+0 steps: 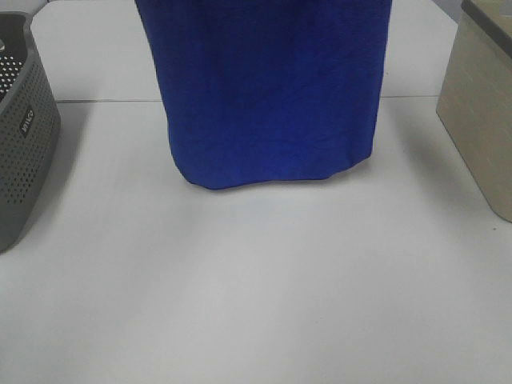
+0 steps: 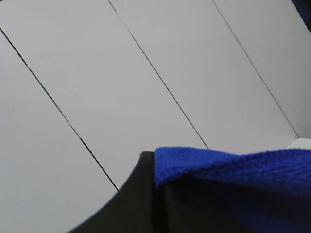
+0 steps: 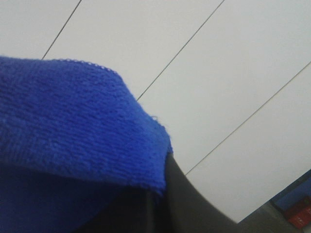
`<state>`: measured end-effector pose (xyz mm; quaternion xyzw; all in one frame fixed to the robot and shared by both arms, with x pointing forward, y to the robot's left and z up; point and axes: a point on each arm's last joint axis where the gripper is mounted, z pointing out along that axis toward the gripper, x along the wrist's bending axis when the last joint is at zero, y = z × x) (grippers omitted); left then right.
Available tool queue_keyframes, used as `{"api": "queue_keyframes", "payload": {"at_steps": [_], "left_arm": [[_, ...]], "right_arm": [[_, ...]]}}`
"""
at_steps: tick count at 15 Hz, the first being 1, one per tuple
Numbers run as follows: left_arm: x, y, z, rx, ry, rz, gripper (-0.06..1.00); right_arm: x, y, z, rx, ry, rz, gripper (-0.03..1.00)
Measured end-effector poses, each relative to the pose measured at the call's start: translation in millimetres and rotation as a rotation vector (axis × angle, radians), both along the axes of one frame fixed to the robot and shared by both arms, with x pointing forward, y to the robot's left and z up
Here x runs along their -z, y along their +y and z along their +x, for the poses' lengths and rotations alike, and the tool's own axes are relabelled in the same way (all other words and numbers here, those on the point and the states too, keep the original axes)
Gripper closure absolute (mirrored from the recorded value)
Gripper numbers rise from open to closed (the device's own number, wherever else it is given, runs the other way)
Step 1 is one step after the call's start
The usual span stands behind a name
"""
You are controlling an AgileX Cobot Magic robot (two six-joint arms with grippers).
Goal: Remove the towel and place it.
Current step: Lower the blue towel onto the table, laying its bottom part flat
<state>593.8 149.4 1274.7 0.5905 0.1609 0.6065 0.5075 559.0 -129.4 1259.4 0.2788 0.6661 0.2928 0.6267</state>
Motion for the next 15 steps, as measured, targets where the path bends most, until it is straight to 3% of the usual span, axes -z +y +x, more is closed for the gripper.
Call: {"api": "queue_keyframes", "payload": {"at_steps": [2, 4, 5, 7, 10, 13, 15], "left_arm": [[4.6, 0.3, 23.5, -0.019, -0.005, -0.005, 0.94], [10.2, -3.7, 53.8, -0.027, -0.031, -0.012, 0.94], [10.7, -3.6, 82.2, -0.041, -0.084, -0.030, 0.94], [18.2, -5.7, 105.6, -0.046, -0.121, -0.041, 0.94], [23.1, -8.4, 131.4, -0.064, -0.204, -0.071, 0.94], [29.9, -8.1, 138.9, -0.101, -0.145, -0.106, 0.94], [35.5, -11.3, 139.5, -0.147, -0.048, -0.117, 0.94]], "right_arm": [[14.3, 10.3, 23.4, 0.007, -0.031, -0.016, 0.95], [22.9, 4.7, 57.4, 0.013, -0.053, 0.062, 0.95], [26.9, -7.4, 90.1, 0.013, -0.081, 0.154, 0.95], [24.4, -14.0, 109.4, -0.015, -0.116, 0.229, 0.95], [30.2, -8.1, 128.3, -0.078, -0.135, 0.277, 0.95], [37.4, -10.2, 132.3, -0.035, -0.107, 0.286, 0.95], [38.6, -18.9, 129.2, 0.055, -0.050, 0.334, 0.95]]}}
